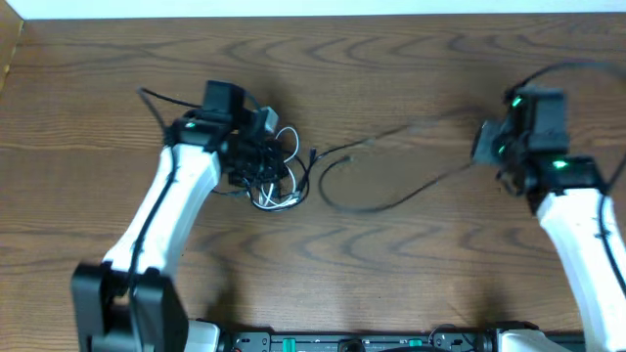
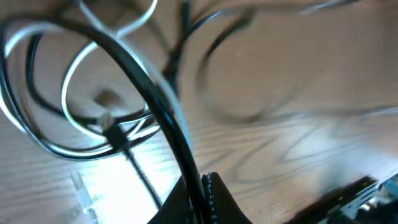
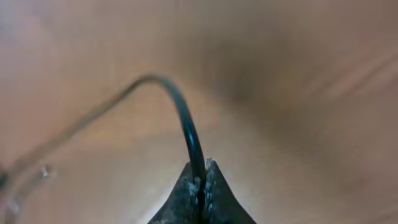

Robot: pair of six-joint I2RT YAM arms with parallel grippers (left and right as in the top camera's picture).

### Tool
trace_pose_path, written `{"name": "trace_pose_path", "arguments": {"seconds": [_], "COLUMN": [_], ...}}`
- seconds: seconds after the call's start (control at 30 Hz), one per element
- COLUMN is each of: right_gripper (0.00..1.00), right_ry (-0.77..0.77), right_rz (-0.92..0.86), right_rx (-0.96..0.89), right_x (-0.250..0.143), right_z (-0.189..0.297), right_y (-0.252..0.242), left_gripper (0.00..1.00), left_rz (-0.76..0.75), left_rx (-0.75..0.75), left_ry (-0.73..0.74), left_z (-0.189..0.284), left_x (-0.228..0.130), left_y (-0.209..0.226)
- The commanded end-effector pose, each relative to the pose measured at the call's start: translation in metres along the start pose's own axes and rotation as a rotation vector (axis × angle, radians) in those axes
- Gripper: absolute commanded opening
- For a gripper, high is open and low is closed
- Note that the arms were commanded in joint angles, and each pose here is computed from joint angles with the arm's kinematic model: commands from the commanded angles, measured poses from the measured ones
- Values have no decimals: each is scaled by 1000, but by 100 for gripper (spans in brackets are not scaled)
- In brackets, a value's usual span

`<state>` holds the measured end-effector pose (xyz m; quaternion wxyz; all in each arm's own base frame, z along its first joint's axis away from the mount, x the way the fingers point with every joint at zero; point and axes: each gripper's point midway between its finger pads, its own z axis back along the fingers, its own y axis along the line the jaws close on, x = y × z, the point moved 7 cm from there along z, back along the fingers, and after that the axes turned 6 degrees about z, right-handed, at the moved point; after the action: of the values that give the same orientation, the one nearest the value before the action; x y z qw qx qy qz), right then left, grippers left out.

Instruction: Untangle cables

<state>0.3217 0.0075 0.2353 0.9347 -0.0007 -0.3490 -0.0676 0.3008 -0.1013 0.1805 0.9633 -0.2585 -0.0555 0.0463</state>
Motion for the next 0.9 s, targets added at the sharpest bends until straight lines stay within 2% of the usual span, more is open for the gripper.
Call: {"name": "trace_pose_path", "arguments": {"seconds": [0.0, 0.1, 0.2, 0.57, 0.87], "right_gripper": [1, 1, 1, 1, 1], "right_ry": [-276, -372, -423, -245, -220], "right_rz": [-28, -91, -180, -228, -224], "right_rx": [-287, -389, -513, -619, -620], "right_x": [69, 87, 90, 66, 66], "right_z": [77, 111, 132, 112, 102], "right_y": [-39, -61, -91, -129, -130], "left_gripper": [8, 7, 8, 8, 8], "left_rz": [27, 52, 70, 74, 73], "left_rx": [96, 116, 129, 131, 130], "left_ry": [104, 162, 198, 203, 203], "left_z": [-28, -40, -49, -50, -50], "left_x": [-6, -9, -11, -11, -11], "left_y": [12, 18, 23, 24, 24]}}
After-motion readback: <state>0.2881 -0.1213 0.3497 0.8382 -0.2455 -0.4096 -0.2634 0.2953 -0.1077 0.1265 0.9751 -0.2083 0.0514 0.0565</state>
